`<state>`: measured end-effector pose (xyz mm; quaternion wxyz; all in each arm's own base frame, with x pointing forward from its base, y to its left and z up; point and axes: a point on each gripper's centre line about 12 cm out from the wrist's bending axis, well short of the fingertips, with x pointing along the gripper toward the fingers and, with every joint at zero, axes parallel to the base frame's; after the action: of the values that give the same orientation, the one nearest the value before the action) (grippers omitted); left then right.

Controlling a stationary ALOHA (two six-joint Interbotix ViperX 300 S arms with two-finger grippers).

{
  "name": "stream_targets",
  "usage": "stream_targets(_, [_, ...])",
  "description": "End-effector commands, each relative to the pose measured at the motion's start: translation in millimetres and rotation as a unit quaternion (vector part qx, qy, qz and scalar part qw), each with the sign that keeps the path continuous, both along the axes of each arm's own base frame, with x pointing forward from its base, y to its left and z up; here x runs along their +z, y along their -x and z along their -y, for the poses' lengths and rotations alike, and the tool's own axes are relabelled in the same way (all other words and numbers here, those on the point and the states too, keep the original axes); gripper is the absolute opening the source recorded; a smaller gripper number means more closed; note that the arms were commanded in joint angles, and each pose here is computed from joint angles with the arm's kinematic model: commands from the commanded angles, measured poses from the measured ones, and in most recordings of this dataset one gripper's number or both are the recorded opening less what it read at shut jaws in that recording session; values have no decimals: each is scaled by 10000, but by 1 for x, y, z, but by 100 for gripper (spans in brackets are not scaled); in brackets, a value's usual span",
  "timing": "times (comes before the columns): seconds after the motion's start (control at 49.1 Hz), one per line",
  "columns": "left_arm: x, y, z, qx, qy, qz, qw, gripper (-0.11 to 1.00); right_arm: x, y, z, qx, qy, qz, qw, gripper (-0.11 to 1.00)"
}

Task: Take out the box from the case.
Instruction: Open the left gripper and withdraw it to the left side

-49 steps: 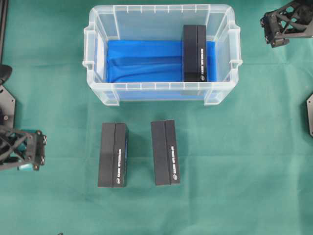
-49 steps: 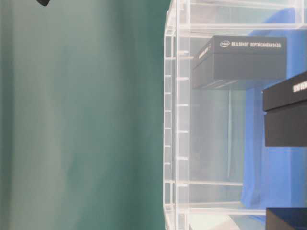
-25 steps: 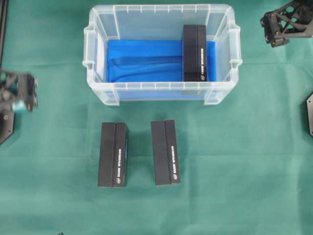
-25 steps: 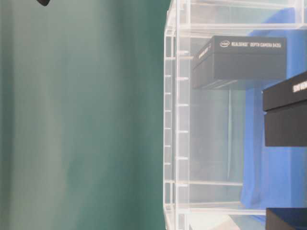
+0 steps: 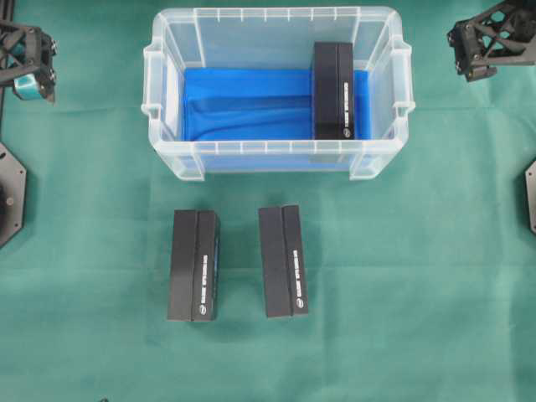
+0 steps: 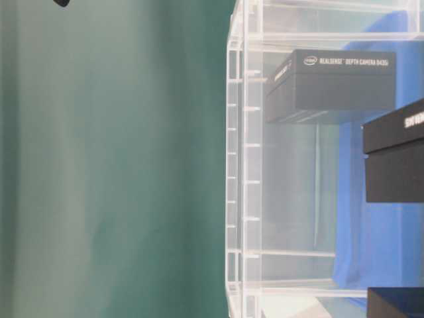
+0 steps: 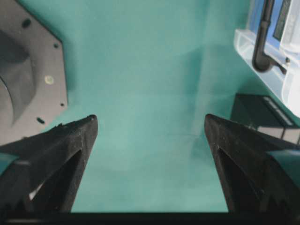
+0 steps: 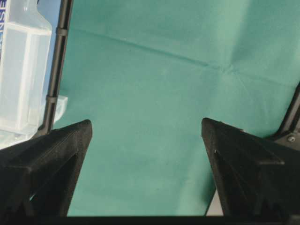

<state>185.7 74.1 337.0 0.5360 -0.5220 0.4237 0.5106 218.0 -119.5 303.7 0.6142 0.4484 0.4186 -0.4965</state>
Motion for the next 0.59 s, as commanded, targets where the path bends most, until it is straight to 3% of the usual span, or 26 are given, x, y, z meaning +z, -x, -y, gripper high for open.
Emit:
stream_targets(0.0, [7,-2,-4,-7,-47,92,9999,99,6,1,-1,-16,35,104,9999,91])
stream_targets(0.57, [7,-6,-5,-24,-37,79,10000,99,6,0,-3,-32,-57,132,9999,91])
